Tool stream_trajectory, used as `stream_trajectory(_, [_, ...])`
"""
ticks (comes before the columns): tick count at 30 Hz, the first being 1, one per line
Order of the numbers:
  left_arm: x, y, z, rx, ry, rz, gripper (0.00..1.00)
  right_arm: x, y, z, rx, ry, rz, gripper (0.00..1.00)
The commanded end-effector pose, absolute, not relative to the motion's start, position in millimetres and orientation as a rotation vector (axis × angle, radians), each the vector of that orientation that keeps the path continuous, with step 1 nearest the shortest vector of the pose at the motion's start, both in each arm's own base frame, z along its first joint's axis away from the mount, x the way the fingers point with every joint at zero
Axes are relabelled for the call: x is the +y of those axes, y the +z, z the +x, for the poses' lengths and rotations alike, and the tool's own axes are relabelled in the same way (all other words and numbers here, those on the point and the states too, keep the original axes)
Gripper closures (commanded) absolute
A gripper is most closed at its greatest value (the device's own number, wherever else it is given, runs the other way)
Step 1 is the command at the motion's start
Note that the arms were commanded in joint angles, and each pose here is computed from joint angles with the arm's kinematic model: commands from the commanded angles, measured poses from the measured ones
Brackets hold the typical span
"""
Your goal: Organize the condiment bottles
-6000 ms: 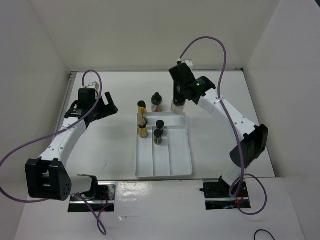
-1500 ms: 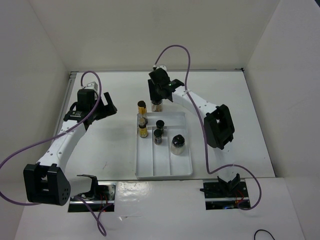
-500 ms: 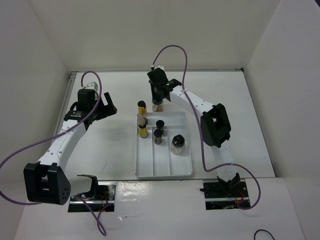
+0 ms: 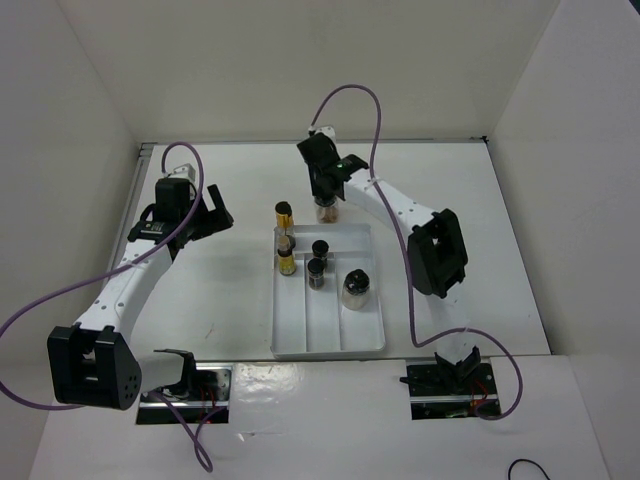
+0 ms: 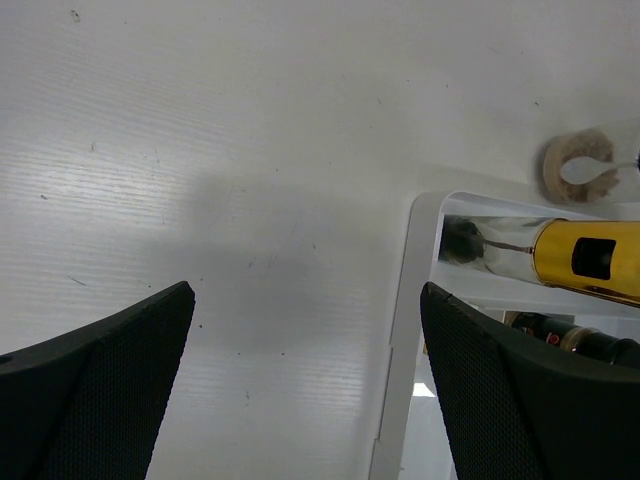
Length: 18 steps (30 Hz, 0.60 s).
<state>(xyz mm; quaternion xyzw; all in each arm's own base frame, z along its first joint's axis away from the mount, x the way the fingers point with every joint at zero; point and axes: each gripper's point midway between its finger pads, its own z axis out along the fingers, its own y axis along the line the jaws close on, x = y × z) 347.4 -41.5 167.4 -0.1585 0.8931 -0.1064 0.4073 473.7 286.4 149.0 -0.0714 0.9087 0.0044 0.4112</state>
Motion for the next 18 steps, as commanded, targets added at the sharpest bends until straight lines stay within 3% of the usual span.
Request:
stream_trajectory(1, [-41,170,352,2.237,-0.257,-0.374,0.0,269,263,468,2.095,0.069,-0.087,1.0])
stream_trajectory(10, [-42,170,352,2.238,-0.267,-0.369,0.0,225,298,415,2.094,0.054,-0.033,1.0])
stream_trajectory(18, [-46,170,351,2.242,-0.287,-0.36,0.0,196,263,360,2.188,0.045,0.001,1.0])
